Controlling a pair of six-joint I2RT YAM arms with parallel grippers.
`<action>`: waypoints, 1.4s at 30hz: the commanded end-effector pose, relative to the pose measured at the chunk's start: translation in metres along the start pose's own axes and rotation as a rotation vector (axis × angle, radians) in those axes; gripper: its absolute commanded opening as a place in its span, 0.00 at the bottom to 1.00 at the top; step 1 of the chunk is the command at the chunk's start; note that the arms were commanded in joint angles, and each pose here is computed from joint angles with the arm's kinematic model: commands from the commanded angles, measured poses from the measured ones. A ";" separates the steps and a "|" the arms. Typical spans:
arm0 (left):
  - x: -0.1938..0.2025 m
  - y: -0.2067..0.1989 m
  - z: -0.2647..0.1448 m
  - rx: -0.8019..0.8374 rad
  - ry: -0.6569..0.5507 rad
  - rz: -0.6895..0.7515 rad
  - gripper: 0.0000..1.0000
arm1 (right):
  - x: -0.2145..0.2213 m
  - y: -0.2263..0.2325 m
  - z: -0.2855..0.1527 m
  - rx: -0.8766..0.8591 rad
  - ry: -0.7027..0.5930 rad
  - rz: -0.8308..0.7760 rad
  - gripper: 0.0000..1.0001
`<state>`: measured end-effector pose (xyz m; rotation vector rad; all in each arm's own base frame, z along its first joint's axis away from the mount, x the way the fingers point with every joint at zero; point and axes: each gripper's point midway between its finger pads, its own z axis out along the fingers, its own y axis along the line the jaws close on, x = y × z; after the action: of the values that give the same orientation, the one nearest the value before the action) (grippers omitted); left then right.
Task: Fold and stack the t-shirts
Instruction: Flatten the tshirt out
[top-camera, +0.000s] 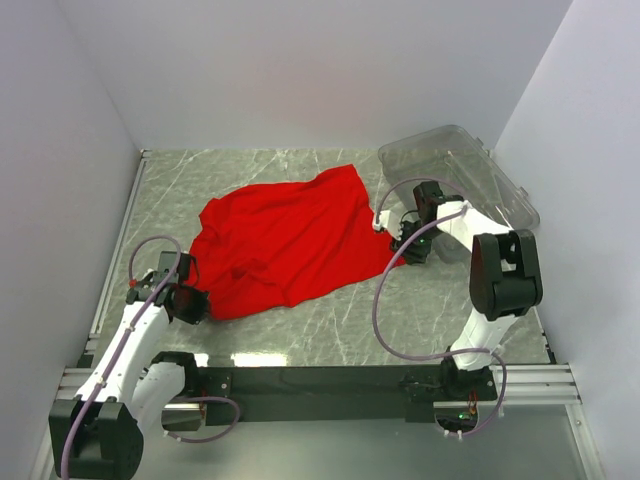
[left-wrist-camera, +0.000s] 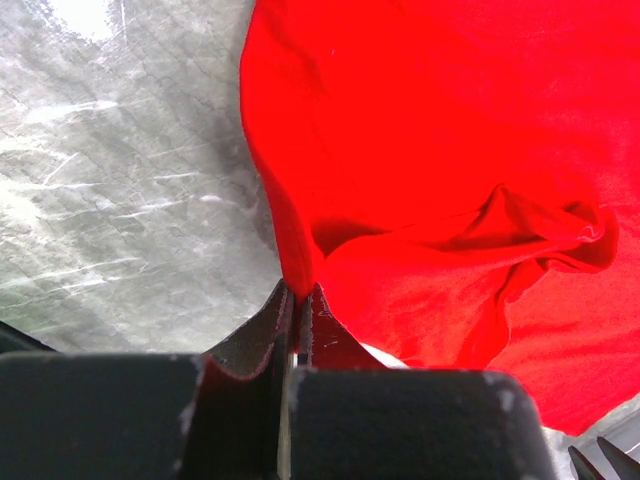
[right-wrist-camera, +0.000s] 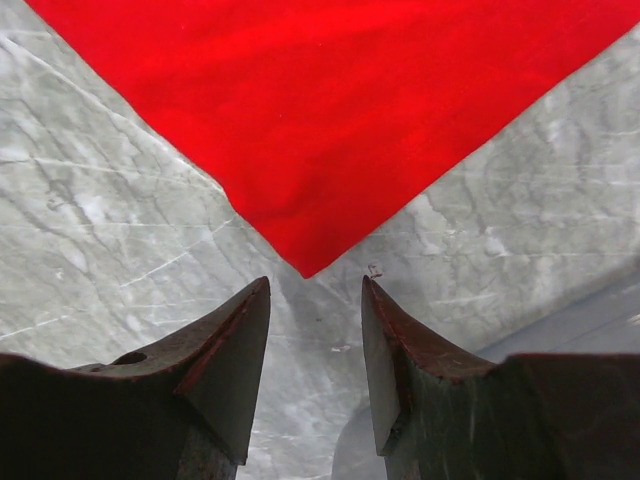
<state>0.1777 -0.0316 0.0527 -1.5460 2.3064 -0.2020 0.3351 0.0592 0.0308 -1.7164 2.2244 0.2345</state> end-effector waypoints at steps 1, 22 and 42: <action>0.001 -0.001 -0.002 0.010 0.002 -0.002 0.01 | -0.003 -0.009 0.002 0.019 0.020 -0.041 0.49; 0.000 -0.003 -0.001 0.016 0.000 -0.001 0.01 | -0.004 0.007 0.030 -0.029 0.053 -0.026 0.47; -0.073 -0.074 -0.106 0.294 -0.294 -0.068 0.00 | -0.102 -0.035 -0.093 0.133 -0.334 0.016 0.00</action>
<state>0.2146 -0.0182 0.1397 -1.4495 2.0618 -0.2962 0.3641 0.0945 0.0822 -1.5819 2.1194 0.2920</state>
